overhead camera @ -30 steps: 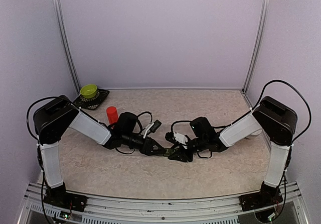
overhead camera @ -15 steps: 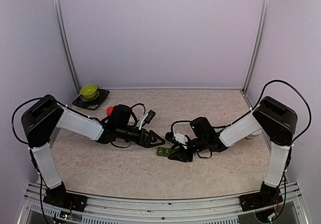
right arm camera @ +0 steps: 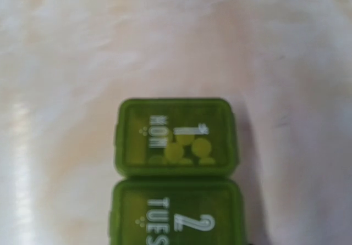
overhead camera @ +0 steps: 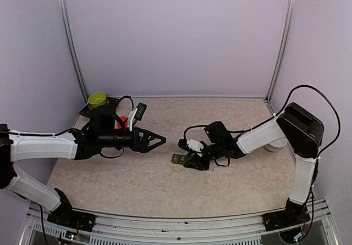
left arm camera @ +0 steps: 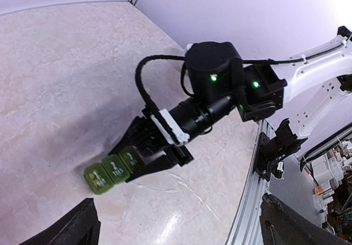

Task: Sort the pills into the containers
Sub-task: Position the pill container at the center of the board.

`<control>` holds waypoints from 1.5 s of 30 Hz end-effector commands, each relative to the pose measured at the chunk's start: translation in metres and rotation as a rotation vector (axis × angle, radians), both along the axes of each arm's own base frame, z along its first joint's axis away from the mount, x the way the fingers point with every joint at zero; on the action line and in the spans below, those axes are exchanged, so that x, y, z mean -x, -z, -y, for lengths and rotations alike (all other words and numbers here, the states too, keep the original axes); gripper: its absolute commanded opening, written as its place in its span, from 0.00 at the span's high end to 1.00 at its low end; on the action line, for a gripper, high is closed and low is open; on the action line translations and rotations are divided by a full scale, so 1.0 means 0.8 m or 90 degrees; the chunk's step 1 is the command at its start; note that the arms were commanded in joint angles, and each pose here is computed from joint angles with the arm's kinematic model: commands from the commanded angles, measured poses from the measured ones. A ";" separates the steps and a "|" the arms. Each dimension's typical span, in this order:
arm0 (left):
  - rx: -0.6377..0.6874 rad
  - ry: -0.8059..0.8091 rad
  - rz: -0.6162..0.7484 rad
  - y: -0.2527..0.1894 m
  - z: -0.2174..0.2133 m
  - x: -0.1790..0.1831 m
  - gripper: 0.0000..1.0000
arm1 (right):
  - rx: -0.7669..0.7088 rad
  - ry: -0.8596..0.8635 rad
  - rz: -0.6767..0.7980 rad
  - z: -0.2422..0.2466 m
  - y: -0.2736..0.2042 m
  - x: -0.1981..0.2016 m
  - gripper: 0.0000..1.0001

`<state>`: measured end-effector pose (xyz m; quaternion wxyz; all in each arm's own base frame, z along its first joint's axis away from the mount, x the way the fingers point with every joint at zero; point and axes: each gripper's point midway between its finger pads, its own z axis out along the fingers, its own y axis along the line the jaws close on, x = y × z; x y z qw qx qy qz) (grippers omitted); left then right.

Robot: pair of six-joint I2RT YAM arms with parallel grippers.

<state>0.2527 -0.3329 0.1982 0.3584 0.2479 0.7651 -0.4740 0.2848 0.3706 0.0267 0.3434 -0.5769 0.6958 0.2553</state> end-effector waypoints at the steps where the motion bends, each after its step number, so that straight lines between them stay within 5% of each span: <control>1: -0.008 -0.033 0.005 -0.013 -0.016 0.021 0.01 | 0.043 -0.026 0.039 -0.001 0.003 -0.039 0.80; 18: 0.023 -0.045 -0.003 -0.022 -0.051 0.083 0.01 | 0.062 -0.120 0.002 -0.016 0.013 -0.091 0.53; 28: 0.028 -0.055 0.011 -0.027 -0.049 0.080 0.01 | 0.088 -0.060 0.047 0.004 -0.008 -0.105 0.08; 30: 0.028 -0.070 0.026 -0.032 -0.053 0.076 0.01 | 0.095 -0.025 0.063 0.011 -0.027 -0.112 0.00; 37: -0.027 -0.180 0.116 -0.065 -0.087 0.046 0.01 | -0.006 0.192 0.085 0.060 -0.168 -0.102 0.00; 45: -0.113 -0.440 0.185 -0.098 -0.173 -0.002 0.01 | -0.137 0.528 0.074 0.192 -0.266 -0.049 0.00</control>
